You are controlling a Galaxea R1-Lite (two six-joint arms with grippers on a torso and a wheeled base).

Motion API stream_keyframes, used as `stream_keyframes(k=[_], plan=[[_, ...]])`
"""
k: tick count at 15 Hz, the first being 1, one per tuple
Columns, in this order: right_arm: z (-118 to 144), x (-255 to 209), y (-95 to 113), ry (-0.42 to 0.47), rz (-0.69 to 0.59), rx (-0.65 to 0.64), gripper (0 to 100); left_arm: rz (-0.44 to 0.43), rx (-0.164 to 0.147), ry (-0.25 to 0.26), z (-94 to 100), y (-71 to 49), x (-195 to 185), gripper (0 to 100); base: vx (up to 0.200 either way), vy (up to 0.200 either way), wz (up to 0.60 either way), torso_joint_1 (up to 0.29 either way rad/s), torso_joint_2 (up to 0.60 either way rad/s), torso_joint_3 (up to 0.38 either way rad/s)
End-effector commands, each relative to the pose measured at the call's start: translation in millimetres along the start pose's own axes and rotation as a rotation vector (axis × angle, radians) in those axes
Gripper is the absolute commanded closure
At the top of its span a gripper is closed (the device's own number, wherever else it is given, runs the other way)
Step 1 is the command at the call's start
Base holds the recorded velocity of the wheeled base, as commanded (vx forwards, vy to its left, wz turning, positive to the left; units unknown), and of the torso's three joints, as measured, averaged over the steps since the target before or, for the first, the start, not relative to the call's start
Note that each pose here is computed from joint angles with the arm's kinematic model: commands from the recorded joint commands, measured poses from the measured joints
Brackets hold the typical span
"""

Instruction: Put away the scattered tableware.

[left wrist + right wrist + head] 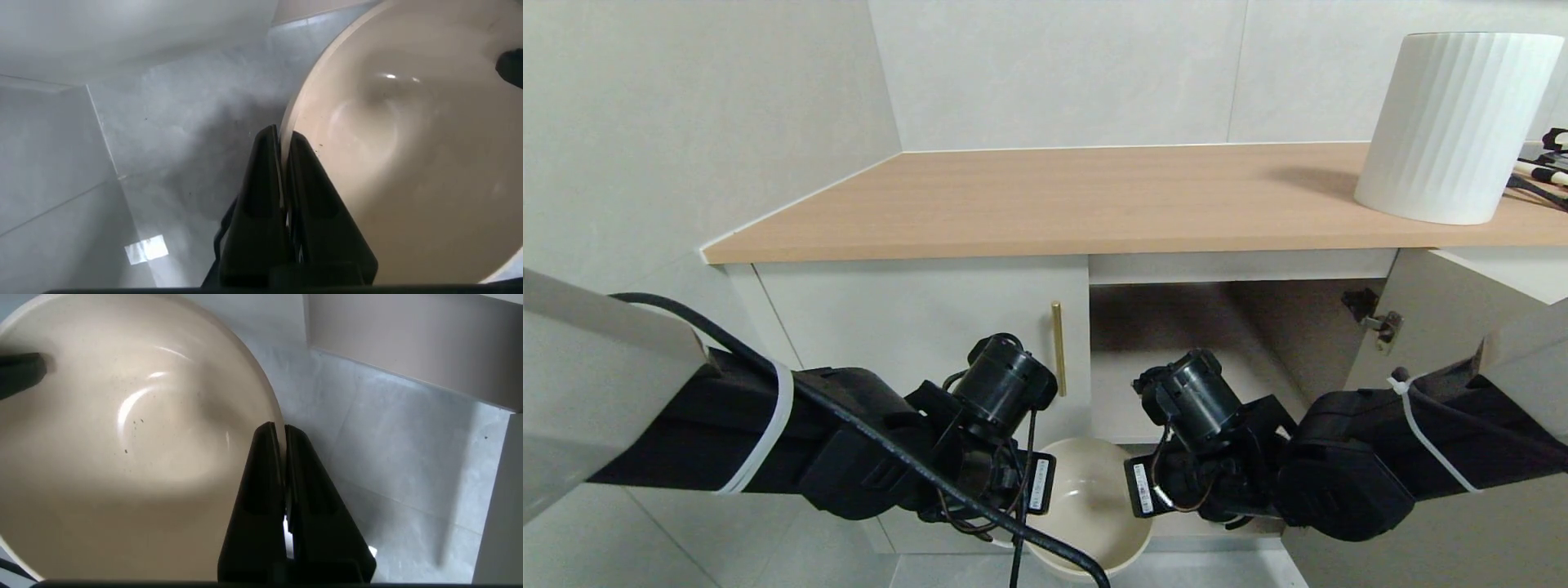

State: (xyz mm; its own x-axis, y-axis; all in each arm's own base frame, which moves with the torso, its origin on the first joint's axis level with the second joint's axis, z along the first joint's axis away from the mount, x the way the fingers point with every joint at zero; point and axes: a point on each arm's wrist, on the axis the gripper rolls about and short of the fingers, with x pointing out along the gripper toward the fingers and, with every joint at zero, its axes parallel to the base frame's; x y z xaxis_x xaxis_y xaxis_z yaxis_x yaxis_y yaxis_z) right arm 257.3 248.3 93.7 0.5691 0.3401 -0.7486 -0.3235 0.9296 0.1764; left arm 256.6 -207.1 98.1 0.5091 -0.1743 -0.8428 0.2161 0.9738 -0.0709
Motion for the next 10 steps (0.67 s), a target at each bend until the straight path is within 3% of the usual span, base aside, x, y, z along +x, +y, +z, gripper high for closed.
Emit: stream_keyframes(k=[1,2,3,8,10], plan=[[0,-1,0,-0.001,0.000,0.000,100,0.003,0.000,0.002,-0.2,0.1,1,100,0.000,0.000,0.00,0.000,0.00,0.000],[0,-1,0,-0.001,-0.002,-0.002,100,0.003,0.000,0.003,-0.3,0.2,1,100,0.000,0.000,0.00,0.000,0.00,0.000],[-1,0,-1,0.005,-0.004,-0.004,100,0.006,0.002,0.010,-0.8,0.3,1,0,0.000,0.000,0.00,0.000,0.00,0.000],[-7,5,-4,0.035,-0.024,-0.018,100,0.012,0.005,0.019,-1.9,0.2,4,0,0.000,0.000,0.00,0.000,0.00,0.000],[-11,16,-14,0.083,-0.079,-0.047,100,0.012,0.005,0.019,-1.9,0.2,4,0,0.000,0.000,0.00,0.000,0.00,0.000]])
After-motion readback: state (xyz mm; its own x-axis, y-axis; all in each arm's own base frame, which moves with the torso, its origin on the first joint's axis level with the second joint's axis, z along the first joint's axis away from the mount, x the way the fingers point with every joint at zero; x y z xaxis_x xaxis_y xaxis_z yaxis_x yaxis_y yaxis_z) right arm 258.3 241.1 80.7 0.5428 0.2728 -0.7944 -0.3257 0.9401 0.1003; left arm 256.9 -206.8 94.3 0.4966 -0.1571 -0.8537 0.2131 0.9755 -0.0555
